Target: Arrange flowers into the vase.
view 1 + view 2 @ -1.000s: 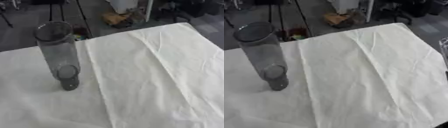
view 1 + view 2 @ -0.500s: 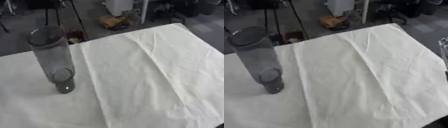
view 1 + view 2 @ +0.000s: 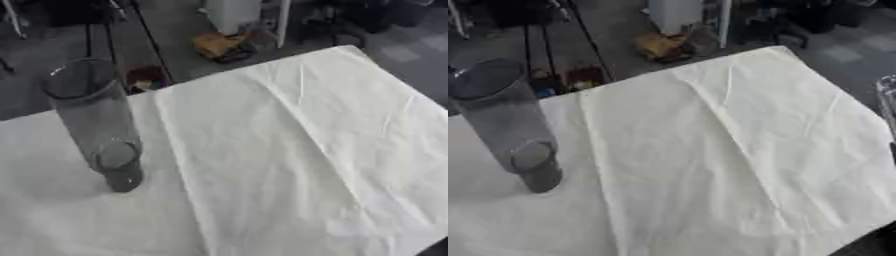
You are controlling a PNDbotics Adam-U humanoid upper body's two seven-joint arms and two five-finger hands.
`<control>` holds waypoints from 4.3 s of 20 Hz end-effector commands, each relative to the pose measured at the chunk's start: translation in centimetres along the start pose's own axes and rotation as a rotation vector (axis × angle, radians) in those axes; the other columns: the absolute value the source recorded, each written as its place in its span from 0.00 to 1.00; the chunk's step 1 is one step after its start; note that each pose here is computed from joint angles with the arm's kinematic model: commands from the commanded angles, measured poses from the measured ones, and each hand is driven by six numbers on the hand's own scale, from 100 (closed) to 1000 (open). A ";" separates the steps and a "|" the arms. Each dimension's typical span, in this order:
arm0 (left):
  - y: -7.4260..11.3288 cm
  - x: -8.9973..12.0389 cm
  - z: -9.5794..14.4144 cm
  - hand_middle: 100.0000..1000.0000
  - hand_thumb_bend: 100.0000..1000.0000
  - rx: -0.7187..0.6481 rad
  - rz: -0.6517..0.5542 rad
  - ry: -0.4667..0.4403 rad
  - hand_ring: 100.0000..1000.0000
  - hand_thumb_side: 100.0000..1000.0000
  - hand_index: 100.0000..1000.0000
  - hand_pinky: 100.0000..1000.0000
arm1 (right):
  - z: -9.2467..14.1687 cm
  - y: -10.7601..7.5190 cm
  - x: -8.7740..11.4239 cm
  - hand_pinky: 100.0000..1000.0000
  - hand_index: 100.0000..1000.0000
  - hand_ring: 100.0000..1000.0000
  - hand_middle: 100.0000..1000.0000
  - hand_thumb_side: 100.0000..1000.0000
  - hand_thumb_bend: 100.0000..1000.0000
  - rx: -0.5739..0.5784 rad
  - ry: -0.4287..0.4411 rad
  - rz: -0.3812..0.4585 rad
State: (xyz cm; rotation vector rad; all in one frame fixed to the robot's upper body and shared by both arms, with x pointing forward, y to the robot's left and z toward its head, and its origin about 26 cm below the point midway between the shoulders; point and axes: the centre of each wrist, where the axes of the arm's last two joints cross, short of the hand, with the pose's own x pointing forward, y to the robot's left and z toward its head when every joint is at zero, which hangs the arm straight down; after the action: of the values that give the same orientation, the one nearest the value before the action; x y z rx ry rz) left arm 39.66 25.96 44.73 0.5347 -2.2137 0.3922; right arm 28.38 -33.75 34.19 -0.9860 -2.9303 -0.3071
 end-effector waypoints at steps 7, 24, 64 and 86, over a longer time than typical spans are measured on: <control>-2.0 2.8 -0.1 0.00 0.12 -0.006 0.123 -0.026 0.00 0.49 0.00 0.00 | -1.2 0.1 0.7 0.75 0.90 0.88 0.84 1.00 0.00 0.021 -0.039 -0.023; -6.2 4.8 2.3 0.00 0.12 -0.092 0.087 -0.025 0.00 0.48 0.00 0.00 | -1.0 0.5 0.8 0.76 0.90 0.88 0.84 1.00 0.00 0.036 -0.017 -0.048; -5.5 3.2 5.4 0.00 0.10 -0.267 0.125 0.044 0.00 0.52 0.00 0.00 | -0.9 0.6 0.8 0.76 0.90 0.88 0.84 1.00 0.00 0.003 -0.001 -0.055; -5.7 5.1 4.3 0.00 0.13 -0.166 0.129 -0.073 0.00 0.49 0.00 0.00 | -1.0 0.7 0.8 0.76 0.90 0.88 0.84 1.00 0.00 0.007 -0.001 -0.076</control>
State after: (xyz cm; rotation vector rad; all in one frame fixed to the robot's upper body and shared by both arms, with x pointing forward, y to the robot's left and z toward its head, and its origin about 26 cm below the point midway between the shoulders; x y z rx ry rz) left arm 37.37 17.16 45.03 0.2653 -2.3248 0.1876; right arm 28.64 -32.99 34.37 -0.8790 -2.9335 -0.3064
